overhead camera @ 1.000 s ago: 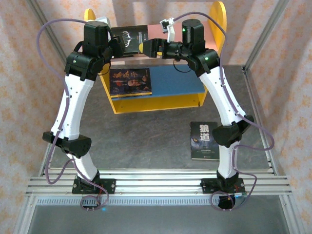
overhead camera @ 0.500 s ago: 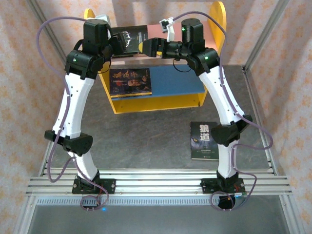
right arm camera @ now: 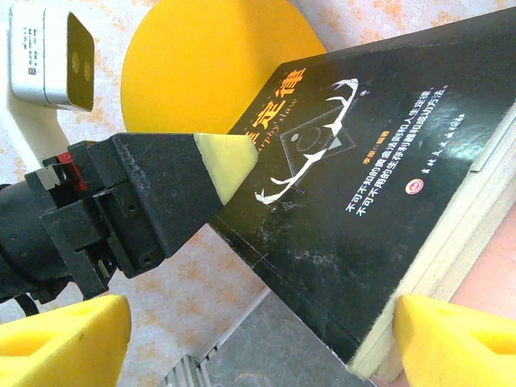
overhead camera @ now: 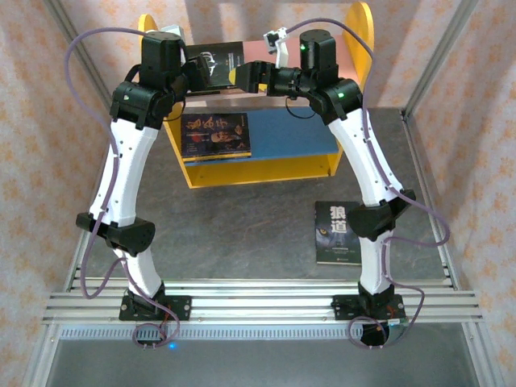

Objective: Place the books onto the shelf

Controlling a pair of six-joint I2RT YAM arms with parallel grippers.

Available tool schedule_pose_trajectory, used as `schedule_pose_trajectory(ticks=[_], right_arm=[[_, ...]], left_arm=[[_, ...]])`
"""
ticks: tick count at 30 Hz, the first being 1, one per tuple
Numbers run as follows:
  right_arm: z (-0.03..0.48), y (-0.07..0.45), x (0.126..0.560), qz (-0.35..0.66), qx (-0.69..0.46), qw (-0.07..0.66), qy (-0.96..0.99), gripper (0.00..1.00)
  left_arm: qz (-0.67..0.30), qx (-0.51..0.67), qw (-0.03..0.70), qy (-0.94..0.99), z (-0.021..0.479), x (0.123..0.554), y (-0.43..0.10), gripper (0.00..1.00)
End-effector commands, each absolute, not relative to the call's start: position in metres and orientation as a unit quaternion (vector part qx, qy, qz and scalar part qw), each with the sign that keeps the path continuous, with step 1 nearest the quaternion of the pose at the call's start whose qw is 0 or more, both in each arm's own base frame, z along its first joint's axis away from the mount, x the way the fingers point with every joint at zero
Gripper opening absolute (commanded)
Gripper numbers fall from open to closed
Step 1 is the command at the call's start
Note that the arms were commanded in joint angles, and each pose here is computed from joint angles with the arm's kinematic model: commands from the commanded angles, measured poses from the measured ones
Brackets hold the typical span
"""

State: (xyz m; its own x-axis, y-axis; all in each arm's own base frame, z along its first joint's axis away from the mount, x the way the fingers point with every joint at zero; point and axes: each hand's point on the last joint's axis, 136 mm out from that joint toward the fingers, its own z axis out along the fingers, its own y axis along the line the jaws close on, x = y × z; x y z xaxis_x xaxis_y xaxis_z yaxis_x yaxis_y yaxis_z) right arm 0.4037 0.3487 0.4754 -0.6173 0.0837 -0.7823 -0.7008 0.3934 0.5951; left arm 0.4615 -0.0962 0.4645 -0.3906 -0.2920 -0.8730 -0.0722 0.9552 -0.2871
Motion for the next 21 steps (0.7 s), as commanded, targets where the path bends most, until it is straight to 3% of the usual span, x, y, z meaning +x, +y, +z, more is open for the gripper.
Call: schedule_pose_trajectory(ticks=[1,16,21], right_arm=[[0.447,0.371,0.399,0.523,-0.214,0.33,0.756,0.84],[0.448,0.367,0.4,0.508,-0.218,0.34,0.761,0.86],[0.455,0.348,0.397,0.486,-0.208,0.356,0.771,0.86]], left_arm=[[-0.093,-0.103,0.523,0.841,0.449,0.466,-0.098,0.48],[-0.102,-0.097,0.533,0.835,0.457,0.465,-0.1,0.48],[-0.09,-0.102,0.564,0.815,0.488,0.448,-0.087,0.51]])
